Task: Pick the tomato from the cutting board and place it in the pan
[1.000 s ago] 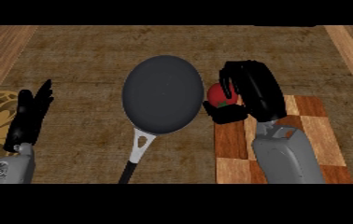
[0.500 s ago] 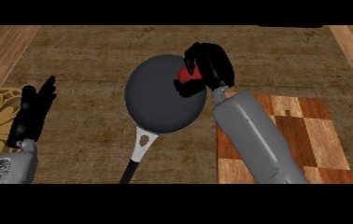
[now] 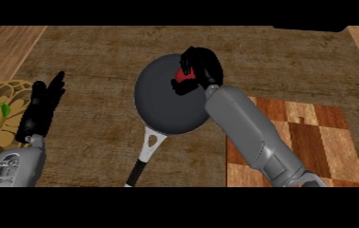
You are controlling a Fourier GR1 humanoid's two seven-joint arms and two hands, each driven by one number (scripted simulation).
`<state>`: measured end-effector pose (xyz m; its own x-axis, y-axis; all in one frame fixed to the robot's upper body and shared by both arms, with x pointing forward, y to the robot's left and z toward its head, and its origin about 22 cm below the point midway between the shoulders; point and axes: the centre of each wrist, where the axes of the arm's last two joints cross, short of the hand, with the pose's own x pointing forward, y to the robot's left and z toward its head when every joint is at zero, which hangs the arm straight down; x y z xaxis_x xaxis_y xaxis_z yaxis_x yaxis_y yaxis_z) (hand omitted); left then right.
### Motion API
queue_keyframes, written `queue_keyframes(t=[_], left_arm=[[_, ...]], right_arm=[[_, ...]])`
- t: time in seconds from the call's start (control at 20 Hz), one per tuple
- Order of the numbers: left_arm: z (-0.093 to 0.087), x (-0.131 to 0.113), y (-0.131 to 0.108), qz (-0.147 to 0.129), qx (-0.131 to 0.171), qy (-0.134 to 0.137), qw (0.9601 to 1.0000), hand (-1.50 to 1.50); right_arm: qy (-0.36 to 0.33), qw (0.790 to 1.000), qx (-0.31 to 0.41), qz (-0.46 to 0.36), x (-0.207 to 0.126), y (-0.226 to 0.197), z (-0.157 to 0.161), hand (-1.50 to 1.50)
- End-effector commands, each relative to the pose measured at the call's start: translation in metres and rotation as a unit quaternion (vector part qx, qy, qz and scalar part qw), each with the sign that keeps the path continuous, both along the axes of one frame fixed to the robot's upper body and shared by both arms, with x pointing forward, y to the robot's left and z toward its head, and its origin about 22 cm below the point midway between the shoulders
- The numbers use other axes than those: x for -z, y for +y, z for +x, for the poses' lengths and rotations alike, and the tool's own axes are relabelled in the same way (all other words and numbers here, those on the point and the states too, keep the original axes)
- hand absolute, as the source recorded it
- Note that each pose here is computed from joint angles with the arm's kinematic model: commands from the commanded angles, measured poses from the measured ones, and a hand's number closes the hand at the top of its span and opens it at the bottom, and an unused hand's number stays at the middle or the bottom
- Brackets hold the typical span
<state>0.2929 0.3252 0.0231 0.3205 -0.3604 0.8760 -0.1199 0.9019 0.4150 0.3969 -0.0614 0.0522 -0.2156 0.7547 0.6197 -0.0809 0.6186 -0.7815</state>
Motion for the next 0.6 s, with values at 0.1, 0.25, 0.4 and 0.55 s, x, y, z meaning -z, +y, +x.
queue_keyframes(t=[0.1, 0.25, 0.4, 0.55], left_arm=[[0.013, -0.011, -0.020, -0.005, 0.024, -0.009, 0.9997, 0.00], [0.007, 0.005, -0.014, -0.003, 0.036, -0.009, 0.9993, 0.00], [0.013, -0.006, -0.033, -0.008, 0.040, -0.016, 0.9990, 0.00], [0.022, -0.007, -0.030, -0.003, 0.037, -0.005, 0.9993, 0.00]], right_arm=[[0.050, 0.996, 0.012, 0.070, 0.025, -0.010, -0.001, -1.50], [0.070, 0.995, 0.006, 0.074, 0.036, -0.010, -0.005, -1.50], [0.057, 0.994, 0.003, 0.090, 0.034, -0.007, -0.004, -1.50], [0.052, 0.992, -0.002, 0.117, 0.033, -0.004, -0.005, -1.50]])
